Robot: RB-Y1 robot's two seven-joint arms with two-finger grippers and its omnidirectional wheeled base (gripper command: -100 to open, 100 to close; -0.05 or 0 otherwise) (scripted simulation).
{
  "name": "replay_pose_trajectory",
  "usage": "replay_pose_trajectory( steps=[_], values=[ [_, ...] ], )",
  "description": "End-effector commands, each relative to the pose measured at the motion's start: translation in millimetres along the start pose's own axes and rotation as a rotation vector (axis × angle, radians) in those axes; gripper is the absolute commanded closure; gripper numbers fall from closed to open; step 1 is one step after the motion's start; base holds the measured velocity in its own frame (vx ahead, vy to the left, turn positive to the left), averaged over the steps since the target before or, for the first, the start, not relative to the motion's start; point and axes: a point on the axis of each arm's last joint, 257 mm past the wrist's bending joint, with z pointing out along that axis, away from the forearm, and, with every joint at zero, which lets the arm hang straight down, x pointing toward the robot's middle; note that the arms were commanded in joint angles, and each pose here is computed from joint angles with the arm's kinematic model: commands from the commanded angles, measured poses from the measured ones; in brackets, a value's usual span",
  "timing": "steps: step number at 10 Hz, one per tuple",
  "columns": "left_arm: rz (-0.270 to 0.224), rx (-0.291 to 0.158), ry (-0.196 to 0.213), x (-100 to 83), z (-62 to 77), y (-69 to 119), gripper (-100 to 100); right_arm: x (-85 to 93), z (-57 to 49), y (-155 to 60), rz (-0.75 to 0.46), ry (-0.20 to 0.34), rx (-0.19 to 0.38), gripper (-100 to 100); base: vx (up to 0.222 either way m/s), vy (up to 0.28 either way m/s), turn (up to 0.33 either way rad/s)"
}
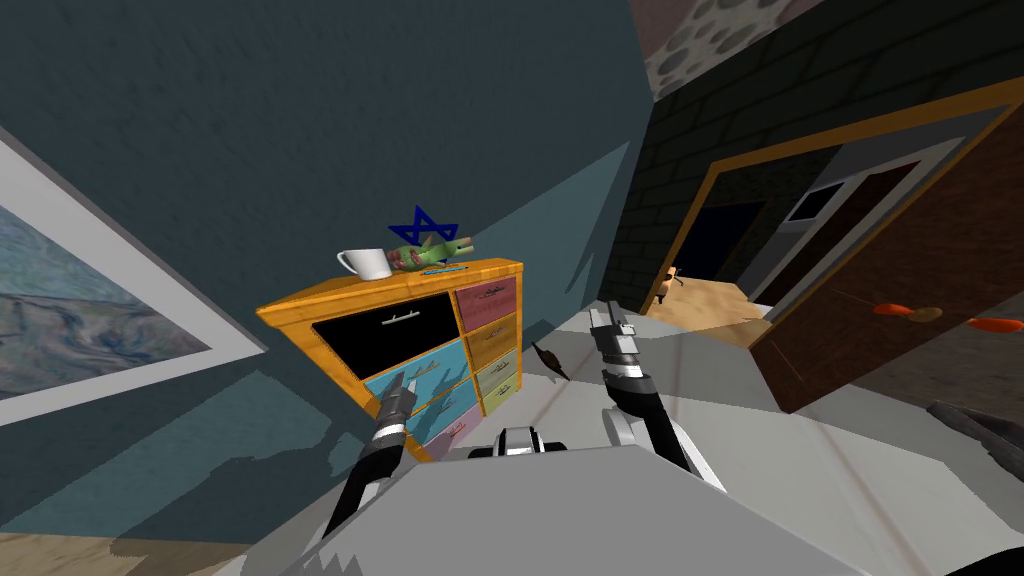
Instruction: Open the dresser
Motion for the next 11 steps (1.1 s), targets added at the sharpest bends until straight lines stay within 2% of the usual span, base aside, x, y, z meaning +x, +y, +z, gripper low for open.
replay_pose_trajectory(
  steps=[1, 2, 9, 11],
  values=[
    [0.039, 0.031, 0.011, -4.4, 5.9, -19.5, -100, 0.0, 0.0, 0, 0.0, 0.0, 0.0, 0, 0.011, -0.044, 0.0],
    [0.04, 0.032, 0.007, -4.4, 5.2, -21.4, -100, 0.0, 0.0, 0, 0.0, 0.0, 0.0, 0, 0.006, -0.043, 0.029],
    [-0.095, 0.031, -0.091, 12.1, -11.0, -8.3, -100, 0.0, 0.0, 0, 0.0, 0.0, 0.0, 0, 0.004, -0.015, 0.002],
    [-0.084, 0.032, -0.087, 9.0, -9.5, -15.0, -100, 0.0, 0.0, 0, 0.0, 0.0, 0.0, 0, 0.029, 0.009, -0.007]
  ],
)
